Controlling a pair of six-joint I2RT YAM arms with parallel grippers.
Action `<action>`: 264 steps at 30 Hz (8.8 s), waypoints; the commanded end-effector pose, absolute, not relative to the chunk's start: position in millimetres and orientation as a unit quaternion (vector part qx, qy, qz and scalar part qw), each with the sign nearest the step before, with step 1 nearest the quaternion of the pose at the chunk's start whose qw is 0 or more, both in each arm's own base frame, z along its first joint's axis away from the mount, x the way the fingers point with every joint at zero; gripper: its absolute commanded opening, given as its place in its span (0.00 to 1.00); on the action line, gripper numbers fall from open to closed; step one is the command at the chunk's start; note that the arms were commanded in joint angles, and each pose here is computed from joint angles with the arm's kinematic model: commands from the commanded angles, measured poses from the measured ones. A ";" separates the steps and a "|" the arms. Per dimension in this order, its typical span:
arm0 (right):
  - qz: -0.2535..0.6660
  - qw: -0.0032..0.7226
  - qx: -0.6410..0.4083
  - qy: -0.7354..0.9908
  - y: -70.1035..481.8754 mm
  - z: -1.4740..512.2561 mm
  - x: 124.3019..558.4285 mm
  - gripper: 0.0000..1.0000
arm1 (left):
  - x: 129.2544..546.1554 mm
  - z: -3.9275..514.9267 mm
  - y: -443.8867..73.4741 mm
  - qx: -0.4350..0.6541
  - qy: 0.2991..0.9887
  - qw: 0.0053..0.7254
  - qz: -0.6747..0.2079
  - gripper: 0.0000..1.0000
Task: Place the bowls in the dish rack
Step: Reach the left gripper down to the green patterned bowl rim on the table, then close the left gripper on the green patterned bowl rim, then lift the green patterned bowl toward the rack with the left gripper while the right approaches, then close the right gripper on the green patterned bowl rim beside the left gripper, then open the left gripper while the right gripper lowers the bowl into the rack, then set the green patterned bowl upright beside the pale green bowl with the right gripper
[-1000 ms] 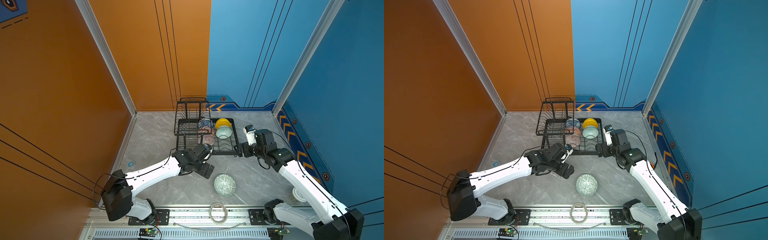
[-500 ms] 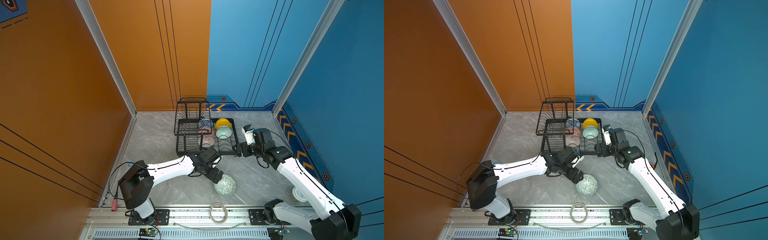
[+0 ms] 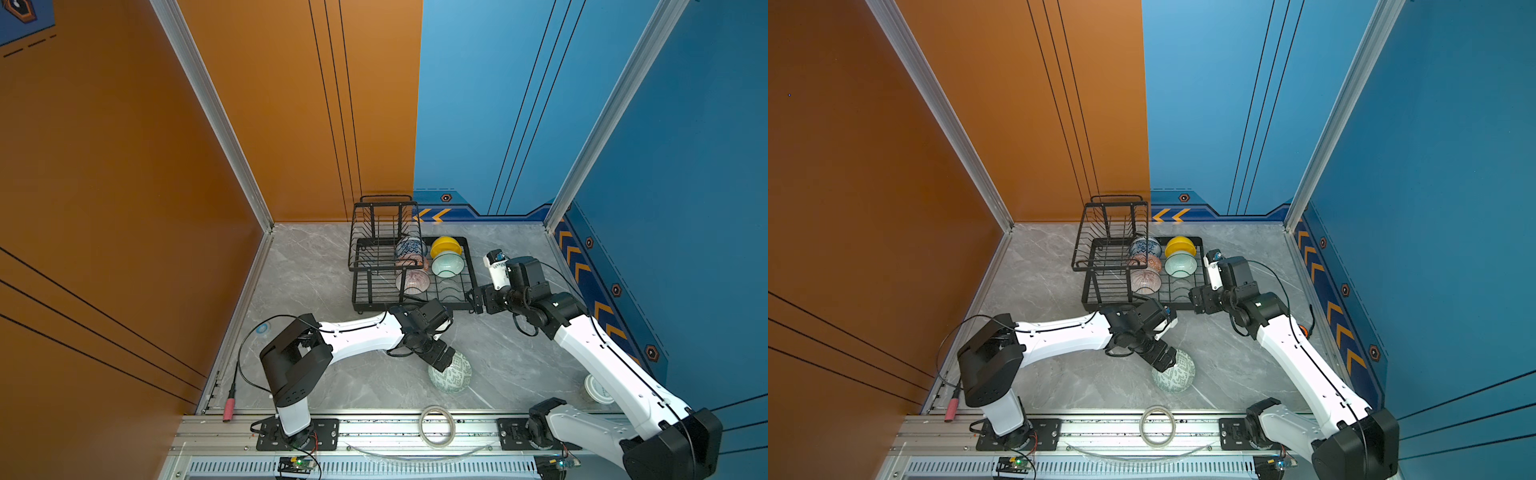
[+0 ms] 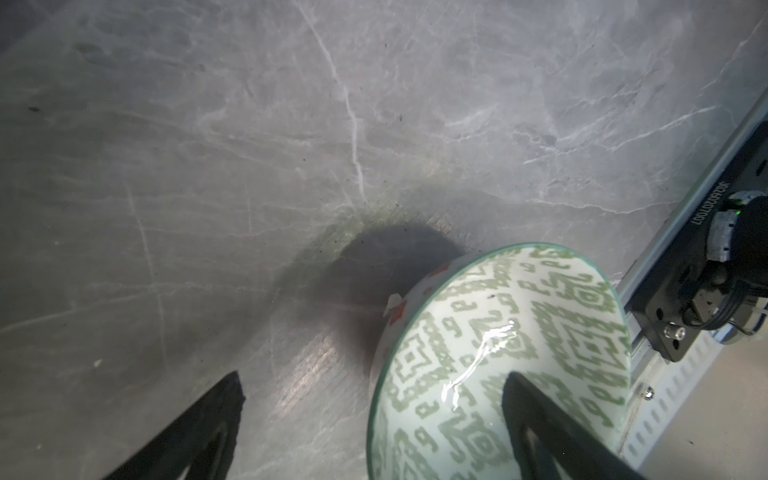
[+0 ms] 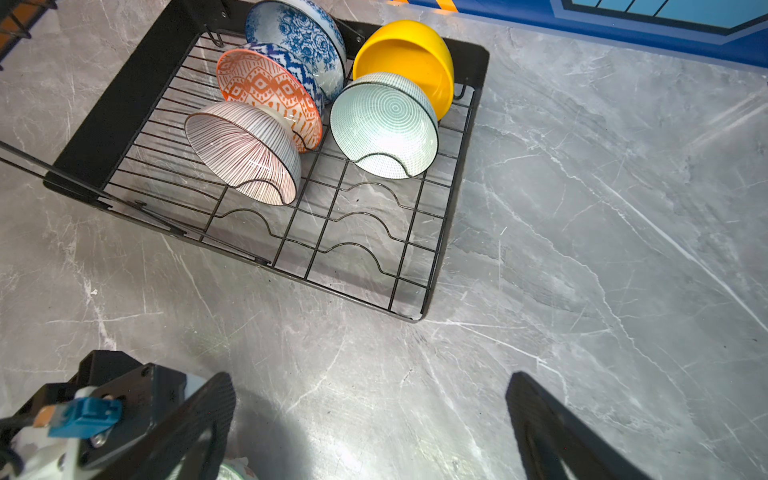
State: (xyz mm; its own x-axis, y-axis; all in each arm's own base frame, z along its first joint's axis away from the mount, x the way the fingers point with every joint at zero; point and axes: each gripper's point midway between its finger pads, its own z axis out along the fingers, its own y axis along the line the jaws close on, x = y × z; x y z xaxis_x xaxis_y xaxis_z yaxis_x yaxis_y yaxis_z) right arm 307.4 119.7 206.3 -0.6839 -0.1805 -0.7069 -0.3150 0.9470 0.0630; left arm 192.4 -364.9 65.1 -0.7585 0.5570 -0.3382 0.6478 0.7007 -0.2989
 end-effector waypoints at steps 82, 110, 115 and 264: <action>0.223 0.437 -0.140 0.860 156.9 318.1 275.1 1.00 | 281.5 257.9 -326.6 0.208 0.848 0.448 -0.191 0.00; 0.235 0.423 -0.111 0.868 216.8 280.9 295.3 0.98 | 293.6 304.5 -305.1 0.130 0.806 0.529 -0.230 0.00; 0.224 0.421 -0.101 0.873 216.5 275.2 298.3 0.82 | 293.1 303.6 -305.1 0.130 0.807 0.527 -0.231 0.00; -0.344 0.588 -0.437 0.587 162.4 173.2 446.6 0.00 | 288.7 228.6 -248.6 0.173 0.892 0.372 -0.188 0.98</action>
